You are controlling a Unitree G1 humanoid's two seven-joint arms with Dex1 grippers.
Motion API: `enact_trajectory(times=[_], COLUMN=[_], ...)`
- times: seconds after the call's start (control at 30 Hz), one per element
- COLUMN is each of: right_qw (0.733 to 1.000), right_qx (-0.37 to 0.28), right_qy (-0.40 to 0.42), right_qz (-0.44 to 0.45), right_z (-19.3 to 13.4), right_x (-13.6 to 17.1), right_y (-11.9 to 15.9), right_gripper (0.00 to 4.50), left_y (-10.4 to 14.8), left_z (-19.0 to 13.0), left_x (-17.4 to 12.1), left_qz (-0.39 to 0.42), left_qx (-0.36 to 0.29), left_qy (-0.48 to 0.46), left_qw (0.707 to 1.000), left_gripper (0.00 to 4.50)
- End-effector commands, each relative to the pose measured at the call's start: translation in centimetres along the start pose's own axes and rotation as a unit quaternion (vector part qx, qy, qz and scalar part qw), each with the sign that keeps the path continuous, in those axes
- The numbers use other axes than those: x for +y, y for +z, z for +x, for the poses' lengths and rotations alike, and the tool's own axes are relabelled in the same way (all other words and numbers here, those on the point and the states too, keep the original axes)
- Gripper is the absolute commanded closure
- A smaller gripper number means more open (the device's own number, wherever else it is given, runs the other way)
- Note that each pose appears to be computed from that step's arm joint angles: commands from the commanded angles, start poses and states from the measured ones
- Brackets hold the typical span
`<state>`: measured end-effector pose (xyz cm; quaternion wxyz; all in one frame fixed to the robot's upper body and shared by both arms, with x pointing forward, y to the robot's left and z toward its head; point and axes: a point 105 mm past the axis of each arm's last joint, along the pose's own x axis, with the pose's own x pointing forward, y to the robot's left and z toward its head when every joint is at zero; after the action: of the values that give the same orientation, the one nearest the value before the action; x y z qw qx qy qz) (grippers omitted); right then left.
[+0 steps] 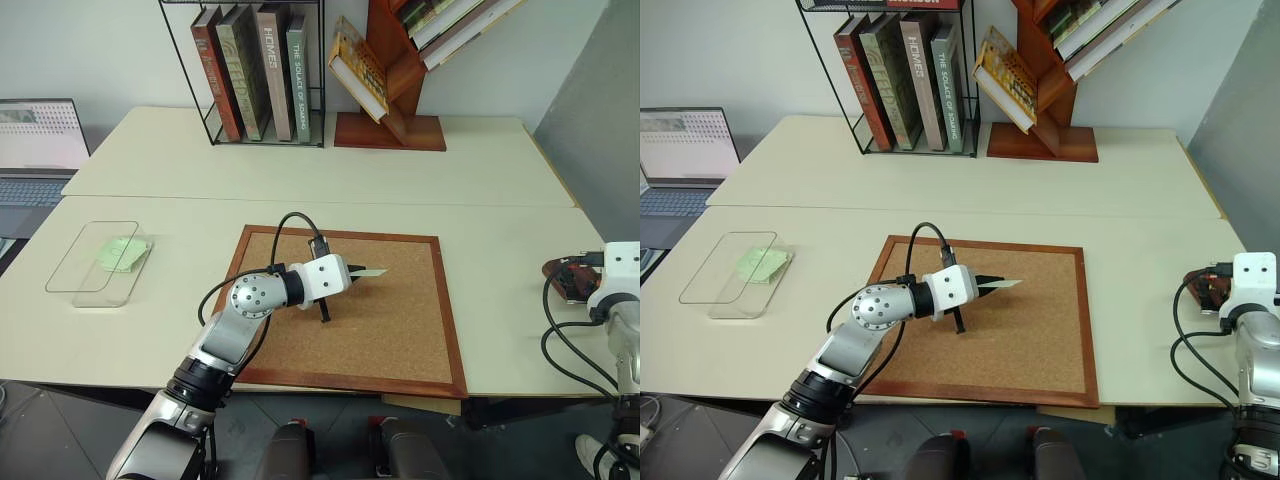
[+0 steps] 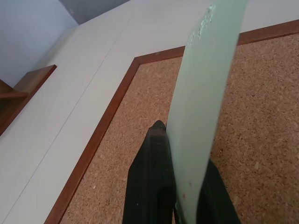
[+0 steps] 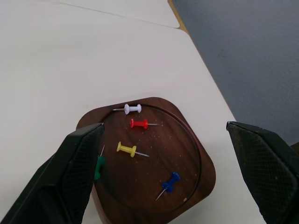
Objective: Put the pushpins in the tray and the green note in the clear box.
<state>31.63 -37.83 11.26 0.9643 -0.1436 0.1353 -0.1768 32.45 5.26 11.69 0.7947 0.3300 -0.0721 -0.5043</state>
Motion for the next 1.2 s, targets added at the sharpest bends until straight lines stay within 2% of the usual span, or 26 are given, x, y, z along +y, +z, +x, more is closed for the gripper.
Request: enact_trajectory(times=[0.03,0.13,0.33,0.47,0.53,0.63,0.7,0.8,0.87,0.97,1.03,1.1,1.2], right_qw=[0.997,0.994,0.961,0.894,0.864,0.801,0.757,0.72,0.709,0.696,0.688,0.682,0.677], right_qx=[-0.065,-0.111,-0.198,-0.259,-0.271,-0.269,-0.26,-0.253,-0.251,-0.255,-0.257,-0.259,-0.262], right_qy=[-0.037,-0.006,0.192,0.361,0.422,0.533,0.6,0.646,0.658,0.67,0.677,0.682,0.685], right_qz=[-0.004,0.007,0.029,0.049,0.047,0.04,0.019,-0.018,-0.029,-0.043,-0.047,-0.05,-0.053], right_z=[-0.4,-0.6,-3.2,-7.3,-9.1,-12.4,-14.6,-15.8,-15.9,-16.0,-16.2,-16.4,-16.7], right_x=[-2.1,-1.1,6.1,12.5,14.6,18.3,20.6,22.8,23.8,25.2,25.8,26.3,26.7], right_y=[3.3,5.0,8.1,10.9,12.0,13.1,13.3,13.3,13.5,13.7,13.7,13.8,13.9], right_gripper=[0.05,0.05,0.05,0.05,0.05,0.05,0.05,0.05,0.05,0.05,0.05,0.05,0.05], left_y=[1.0,0.9,0.4,0.0,-0.6,-1.8,-2.6,-4.2,-5.3,-7.3,-8.2,-9.1,-10.3], left_z=[-0.4,-0.7,-2.9,-6.6,-8.7,-12.1,-14.9,-19.4,-22.5,-28.7,-31.1,-32.7,-33.4], left_x=[0.6,1.0,3.0,6.5,8.0,10.0,11.2,12.9,14.0,15.4,15.7,15.5,15.0], left_qz=[0.011,0.008,-0.03,-0.072,-0.081,-0.085,-0.09,-0.087,-0.094,-0.122,-0.149,-0.178,-0.21], left_qx=[-0.017,-0.015,0.0,0.021,0.039,0.078,0.107,0.161,0.193,0.246,0.256,0.266,0.283], left_qy=[0.012,0.021,0.065,0.147,0.189,0.257,0.306,0.383,0.436,0.528,0.566,0.588,0.591], left_qw=[1.0,1.0,0.997,0.986,0.978,0.96,0.942,0.905,0.874,0.804,0.769,0.742,0.725], left_gripper=[4.5,4.5,4.5,4.5,4.5,4.5,4.5,4.5,4.5,4.5,4.5,4.5,4.5])
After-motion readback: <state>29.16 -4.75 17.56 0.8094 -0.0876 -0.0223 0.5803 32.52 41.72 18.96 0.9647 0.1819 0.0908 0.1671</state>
